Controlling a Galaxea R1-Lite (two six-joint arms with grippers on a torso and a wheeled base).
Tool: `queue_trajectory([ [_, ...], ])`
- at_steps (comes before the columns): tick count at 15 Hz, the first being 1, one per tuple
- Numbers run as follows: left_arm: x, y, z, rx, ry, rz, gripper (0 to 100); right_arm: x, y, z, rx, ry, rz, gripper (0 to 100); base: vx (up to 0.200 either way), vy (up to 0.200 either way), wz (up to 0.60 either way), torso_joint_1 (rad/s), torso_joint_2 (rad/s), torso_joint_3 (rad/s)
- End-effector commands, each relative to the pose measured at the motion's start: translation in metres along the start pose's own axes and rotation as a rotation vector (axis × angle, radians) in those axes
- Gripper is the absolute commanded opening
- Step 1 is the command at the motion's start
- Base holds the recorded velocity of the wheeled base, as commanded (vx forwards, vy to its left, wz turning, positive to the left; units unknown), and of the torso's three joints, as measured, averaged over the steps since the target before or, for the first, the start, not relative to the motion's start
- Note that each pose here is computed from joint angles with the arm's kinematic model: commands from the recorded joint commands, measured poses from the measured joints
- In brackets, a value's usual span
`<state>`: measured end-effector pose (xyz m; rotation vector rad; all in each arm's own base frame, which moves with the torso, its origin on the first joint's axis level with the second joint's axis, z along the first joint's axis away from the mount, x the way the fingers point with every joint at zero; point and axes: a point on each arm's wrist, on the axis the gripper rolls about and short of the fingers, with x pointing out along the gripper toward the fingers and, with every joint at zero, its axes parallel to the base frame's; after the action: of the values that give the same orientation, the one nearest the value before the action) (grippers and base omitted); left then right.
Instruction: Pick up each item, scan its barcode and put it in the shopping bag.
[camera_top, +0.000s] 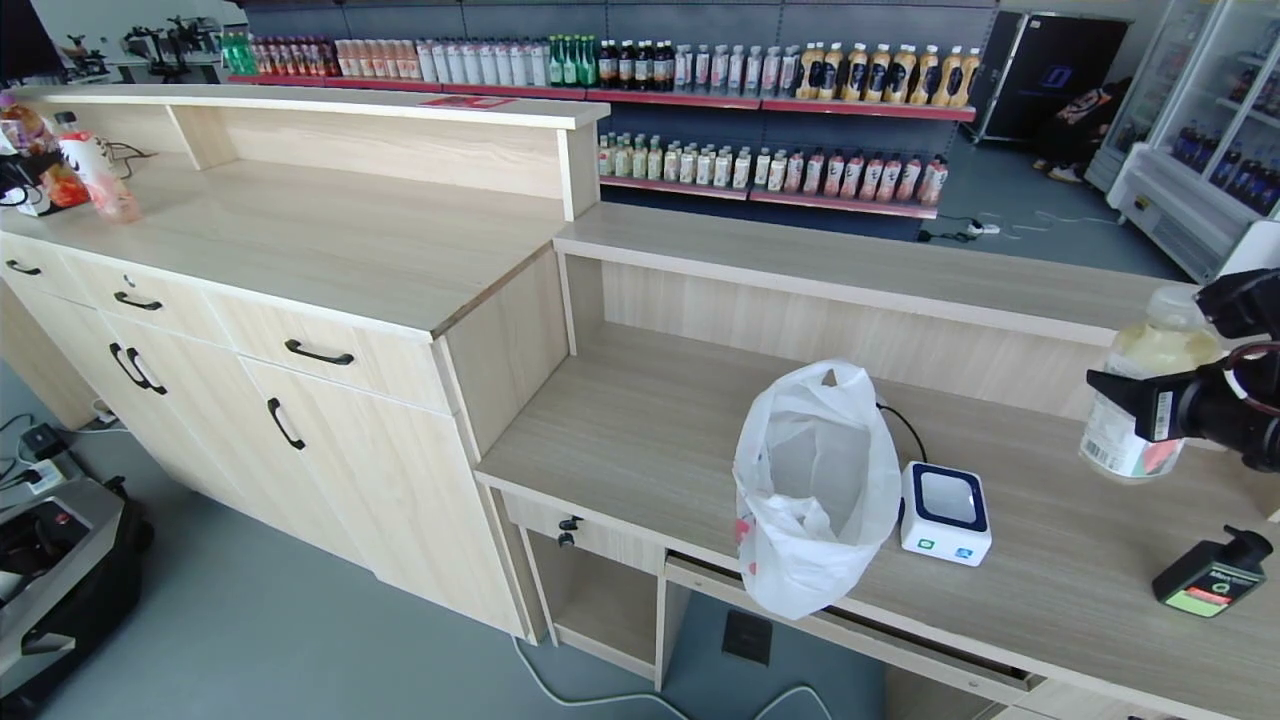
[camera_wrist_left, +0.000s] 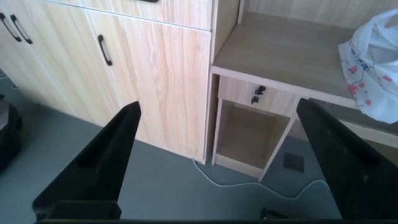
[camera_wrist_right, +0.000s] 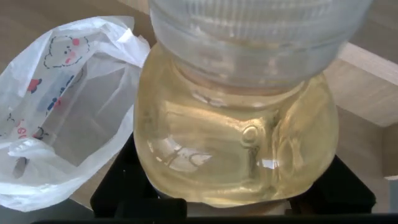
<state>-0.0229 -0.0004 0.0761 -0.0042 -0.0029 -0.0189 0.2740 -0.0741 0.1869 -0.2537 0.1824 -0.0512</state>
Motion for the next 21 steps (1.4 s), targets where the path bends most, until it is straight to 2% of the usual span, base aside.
queue_trajectory([
  [1,0.000,0.000,0.000,0.000,0.000,0.001,100,-0.016,0.005,0.014,0.003,-0.040,-0.064,0,0.000,0.000,0.00,0.000,0.00,0.000],
  [2,0.000,0.000,0.000,0.000,0.000,0.001,100,-0.016,0.005,0.014,0.003,-0.040,-0.064,0,0.000,0.000,0.00,0.000,0.00,0.000],
  [3,0.000,0.000,0.000,0.000,0.000,0.001,100,-0.012,0.014,0.016,0.018,-0.059,-0.142,0,0.000,0.000,0.00,0.000,0.00,0.000],
  [4,0.000,0.000,0.000,0.000,0.000,0.001,100,-0.002,0.028,0.018,0.016,-0.107,-0.216,0,0.000,0.000,0.00,0.000,0.00,0.000],
  [5,0.000,0.000,0.000,0.000,0.000,0.001,100,0.003,0.034,0.021,0.012,-0.145,-0.232,0,0.000,0.000,0.00,0.000,0.00,0.000],
  [8,0.000,0.000,0.000,0.000,0.000,0.001,100,0.027,0.056,0.016,-0.022,-0.202,-0.216,0,0.000,0.000,0.00,0.000,0.00,0.000],
  [12,0.000,0.000,0.000,0.000,0.000,0.001,100,0.048,0.069,0.008,-0.079,-0.193,-0.195,0,0.000,0.000,0.00,0.000,0.00,0.000],
  [15,0.000,0.000,0.000,0.000,0.000,0.001,100,0.063,0.084,0.001,-0.111,-0.192,-0.136,0,0.000,0.000,0.60,0.002,0.00,0.002],
  [17,0.000,0.000,0.000,0.000,0.000,0.001,100,0.076,0.093,0.000,-0.111,-0.223,-0.110,0,0.000,0.000,0.60,0.002,0.01,-0.002],
  [18,0.000,0.000,0.000,0.000,0.000,0.001,100,0.086,0.098,-0.002,-0.113,-0.252,-0.038,0,0.000,0.000,0.00,0.000,0.00,0.000],
  [19,0.000,0.000,0.000,0.000,0.000,0.001,100,0.104,0.101,-0.013,-0.113,-0.265,0.067,0,0.000,0.000,0.00,0.000,0.00,0.000],
  [21,0.000,0.000,0.000,0.000,0.000,0.001,100,0.138,0.113,-0.041,-0.001,-0.231,0.121,0,0.000,0.000,0.00,0.000,0.00,0.000],
])
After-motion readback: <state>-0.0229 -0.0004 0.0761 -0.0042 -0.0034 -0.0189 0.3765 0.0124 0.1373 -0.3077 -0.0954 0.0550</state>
